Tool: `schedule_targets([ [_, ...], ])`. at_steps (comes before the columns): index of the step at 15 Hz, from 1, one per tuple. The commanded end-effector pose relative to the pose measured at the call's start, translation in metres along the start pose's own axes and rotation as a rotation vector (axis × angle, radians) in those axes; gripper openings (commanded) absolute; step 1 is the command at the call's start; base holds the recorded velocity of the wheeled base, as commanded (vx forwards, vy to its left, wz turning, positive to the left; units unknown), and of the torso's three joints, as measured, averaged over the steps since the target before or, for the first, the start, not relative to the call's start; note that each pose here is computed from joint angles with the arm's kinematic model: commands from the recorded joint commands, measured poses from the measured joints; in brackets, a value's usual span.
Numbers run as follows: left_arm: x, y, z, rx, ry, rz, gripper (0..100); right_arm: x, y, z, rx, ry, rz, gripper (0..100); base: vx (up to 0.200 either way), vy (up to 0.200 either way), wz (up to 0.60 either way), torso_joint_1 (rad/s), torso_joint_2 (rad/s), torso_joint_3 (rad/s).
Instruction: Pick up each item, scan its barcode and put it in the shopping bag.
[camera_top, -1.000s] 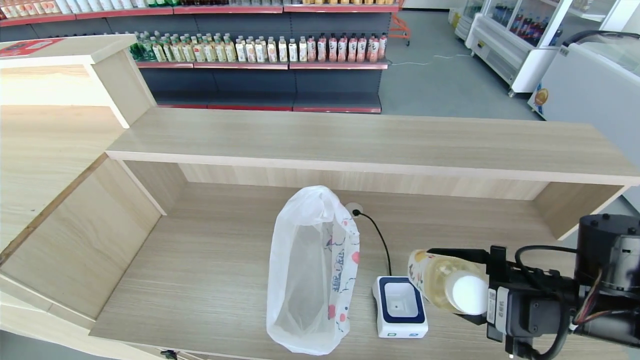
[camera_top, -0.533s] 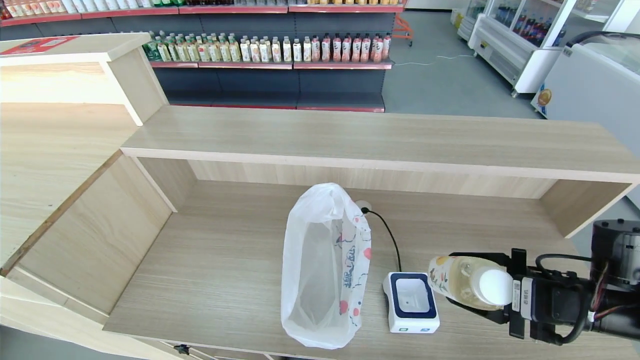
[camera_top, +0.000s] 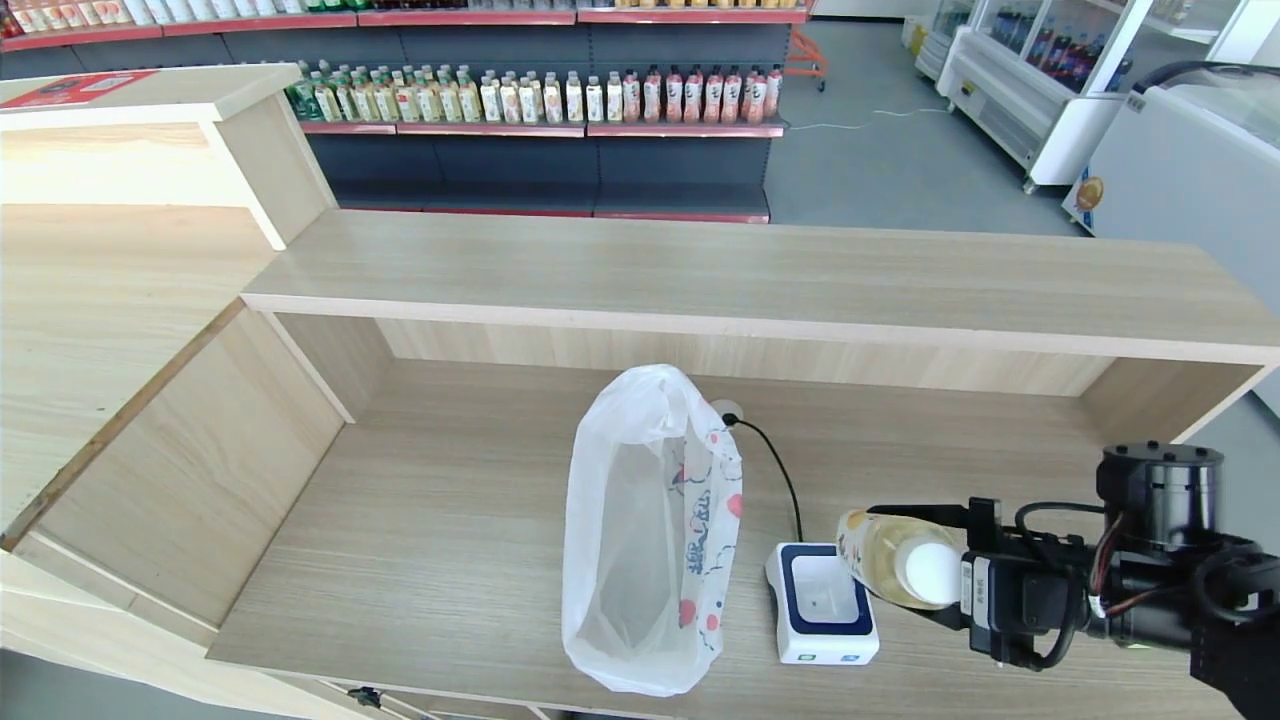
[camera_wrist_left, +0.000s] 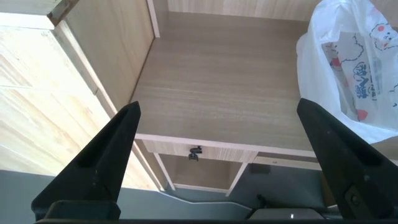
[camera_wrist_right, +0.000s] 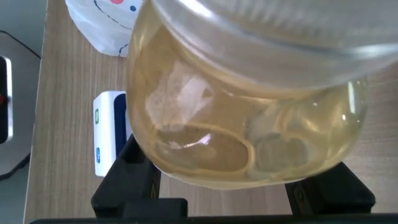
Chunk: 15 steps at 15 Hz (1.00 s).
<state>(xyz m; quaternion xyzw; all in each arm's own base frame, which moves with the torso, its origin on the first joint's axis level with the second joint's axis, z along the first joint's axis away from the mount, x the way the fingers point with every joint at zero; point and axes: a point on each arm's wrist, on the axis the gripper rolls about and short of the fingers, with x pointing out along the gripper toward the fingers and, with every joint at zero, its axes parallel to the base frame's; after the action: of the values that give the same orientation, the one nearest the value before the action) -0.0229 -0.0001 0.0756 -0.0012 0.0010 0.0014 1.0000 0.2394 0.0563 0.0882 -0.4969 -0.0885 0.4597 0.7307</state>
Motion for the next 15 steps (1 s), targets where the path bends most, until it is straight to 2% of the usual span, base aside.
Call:
schedule_targets([
  [1,0.000,0.000,0.000,-0.001,0.000,0.000,100,0.014,0.008,-0.021,0.013,0.011,0.051,0,0.000,0.000,0.00,0.000,0.00,0.000],
  [6,0.000,0.000,0.000,-0.001,0.000,0.000,100,0.035,0.002,-0.036,-0.026,-0.023,0.061,0,0.000,0.000,0.00,0.000,0.00,0.000],
  [15,0.000,0.000,0.000,-0.001,0.000,0.000,100,0.047,0.001,-0.044,-0.038,-0.087,0.079,0,0.000,0.000,0.00,0.000,0.00,0.000],
])
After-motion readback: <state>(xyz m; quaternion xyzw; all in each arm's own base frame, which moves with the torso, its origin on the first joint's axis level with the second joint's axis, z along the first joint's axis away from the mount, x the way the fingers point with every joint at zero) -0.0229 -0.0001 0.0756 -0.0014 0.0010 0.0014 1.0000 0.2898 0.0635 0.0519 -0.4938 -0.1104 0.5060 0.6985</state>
